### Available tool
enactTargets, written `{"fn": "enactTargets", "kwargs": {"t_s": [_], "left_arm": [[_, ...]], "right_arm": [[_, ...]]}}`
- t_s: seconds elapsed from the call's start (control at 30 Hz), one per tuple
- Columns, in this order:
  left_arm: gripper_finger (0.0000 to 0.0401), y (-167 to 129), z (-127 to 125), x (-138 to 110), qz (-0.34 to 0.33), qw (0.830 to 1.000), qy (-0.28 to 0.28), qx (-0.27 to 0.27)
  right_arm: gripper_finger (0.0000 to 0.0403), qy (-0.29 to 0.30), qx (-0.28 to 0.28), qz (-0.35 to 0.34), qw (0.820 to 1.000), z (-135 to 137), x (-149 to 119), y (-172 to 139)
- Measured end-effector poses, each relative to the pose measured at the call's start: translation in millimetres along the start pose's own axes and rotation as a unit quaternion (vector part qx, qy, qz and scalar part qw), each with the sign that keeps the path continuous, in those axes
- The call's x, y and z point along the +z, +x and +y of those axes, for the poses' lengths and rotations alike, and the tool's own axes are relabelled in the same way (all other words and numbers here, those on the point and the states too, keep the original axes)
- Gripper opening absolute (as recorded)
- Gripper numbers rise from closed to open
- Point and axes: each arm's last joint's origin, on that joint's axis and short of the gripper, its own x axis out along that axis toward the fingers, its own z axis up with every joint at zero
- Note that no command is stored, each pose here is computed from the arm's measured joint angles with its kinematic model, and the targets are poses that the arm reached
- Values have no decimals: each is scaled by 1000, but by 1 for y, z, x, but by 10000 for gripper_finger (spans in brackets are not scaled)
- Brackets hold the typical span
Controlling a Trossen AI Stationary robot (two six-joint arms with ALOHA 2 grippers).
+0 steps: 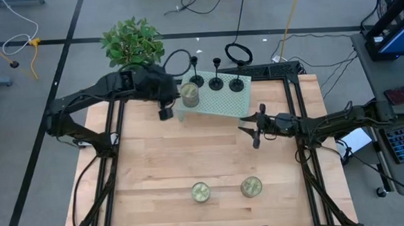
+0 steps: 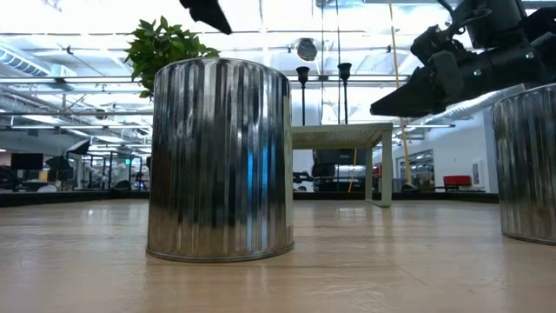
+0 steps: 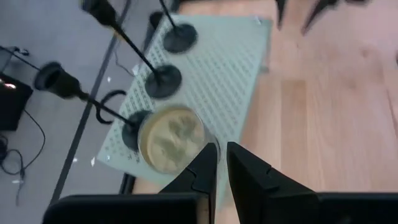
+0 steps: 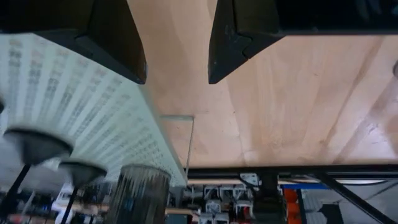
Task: Pick & Place candle stick holders
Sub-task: Put the left scented candle on the shelf
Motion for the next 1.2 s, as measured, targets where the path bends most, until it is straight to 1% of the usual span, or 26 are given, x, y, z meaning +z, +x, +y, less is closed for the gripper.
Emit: {"fn": "enactTargets", "kwargs": {"t_s": [0.07,0.17,0.23,0.3,0.4,0.5,0.6,0.7,0.8,0.9,1.07,1.2], "left_arm": [[44,-5,-3,-6,19,1000,9,-8],[44,-7,-9,-15,22,999,14,-31],[44,0,-16,-27,30,998,25,-55],[44,12,-24,-40,31,996,31,-74],[44,34,-37,-61,17,996,37,-83],[44,53,-50,-81,0,995,43,-87],[44,71,-62,-96,-15,995,47,-92],[44,82,-72,-110,-14,993,54,-108],[44,89,-82,-122,-12,989,64,-136],[44,93,-90,-131,-7,986,76,-151],[44,93,-94,-131,-13,984,91,-155],[44,93,-94,-129,-26,983,98,-153]], "right_arm": [[164,13,1,8,1000,1,-3,2],[164,18,9,3,1000,4,-4,5],[164,23,33,-22,999,9,0,6],[164,30,71,-48,996,16,5,6],[164,31,107,-48,993,28,12,8],[164,4,114,-21,993,41,23,17],[164,-24,118,11,993,55,43,32],[164,-55,134,54,988,72,65,45],[164,-74,146,110,980,85,80,52],[164,-62,154,150,975,95,88,52],[164,-48,174,180,967,110,90,43],[164,-1,215,193,957,125,89,33]]}}
